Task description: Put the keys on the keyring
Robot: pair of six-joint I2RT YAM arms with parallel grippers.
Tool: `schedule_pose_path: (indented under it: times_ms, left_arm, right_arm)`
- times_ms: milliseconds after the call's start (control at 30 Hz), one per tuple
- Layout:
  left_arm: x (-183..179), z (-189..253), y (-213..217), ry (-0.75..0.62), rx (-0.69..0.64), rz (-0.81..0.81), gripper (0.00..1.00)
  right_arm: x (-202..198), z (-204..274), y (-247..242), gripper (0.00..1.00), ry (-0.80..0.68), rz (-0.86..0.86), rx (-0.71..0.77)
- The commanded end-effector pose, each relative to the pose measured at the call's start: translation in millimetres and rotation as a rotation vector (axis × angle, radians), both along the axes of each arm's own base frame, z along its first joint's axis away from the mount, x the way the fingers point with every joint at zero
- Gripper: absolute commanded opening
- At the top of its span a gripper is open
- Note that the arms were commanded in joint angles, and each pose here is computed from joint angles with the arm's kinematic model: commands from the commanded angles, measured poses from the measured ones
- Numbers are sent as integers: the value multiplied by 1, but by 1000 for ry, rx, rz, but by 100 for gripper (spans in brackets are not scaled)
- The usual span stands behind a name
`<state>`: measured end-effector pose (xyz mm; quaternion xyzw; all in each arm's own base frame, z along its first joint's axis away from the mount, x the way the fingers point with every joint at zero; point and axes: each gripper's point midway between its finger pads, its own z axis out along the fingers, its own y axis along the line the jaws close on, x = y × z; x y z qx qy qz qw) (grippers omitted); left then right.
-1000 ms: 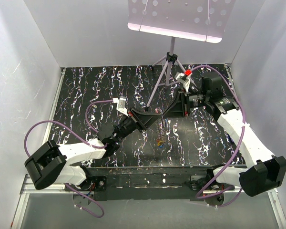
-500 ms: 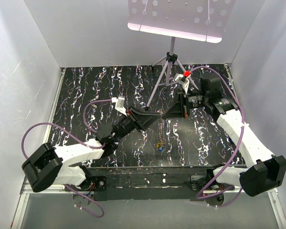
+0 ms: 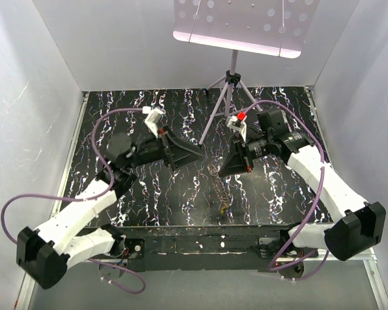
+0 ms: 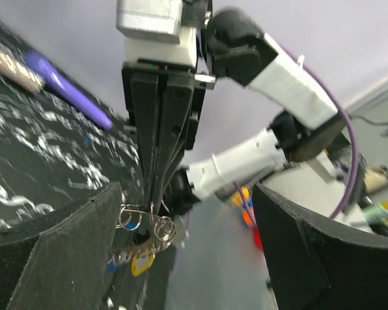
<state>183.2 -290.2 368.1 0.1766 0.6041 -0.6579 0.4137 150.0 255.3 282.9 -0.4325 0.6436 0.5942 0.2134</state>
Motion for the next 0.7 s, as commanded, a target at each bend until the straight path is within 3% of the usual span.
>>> schedule_pose_path:
  times_ms: [0, 233, 433, 667]
  left_arm:
    - [-29, -36, -12, 149, 200, -286, 80]
    - [-27, -29, -22, 162, 239, -387, 61]
    - [-33, -48, -39, 230, 304, -455, 49]
    - [-30, -66, -48, 264, 398, -457, 44]
  right_arm:
    - [-10, 8, 2, 1, -54, 67, 13]
    - [-7, 3, 4, 1, -42, 67, -2]
    - [-6, 2, 5, 1, -32, 69, -6]
    - [-6, 2, 5, 1, -29, 67, -6]
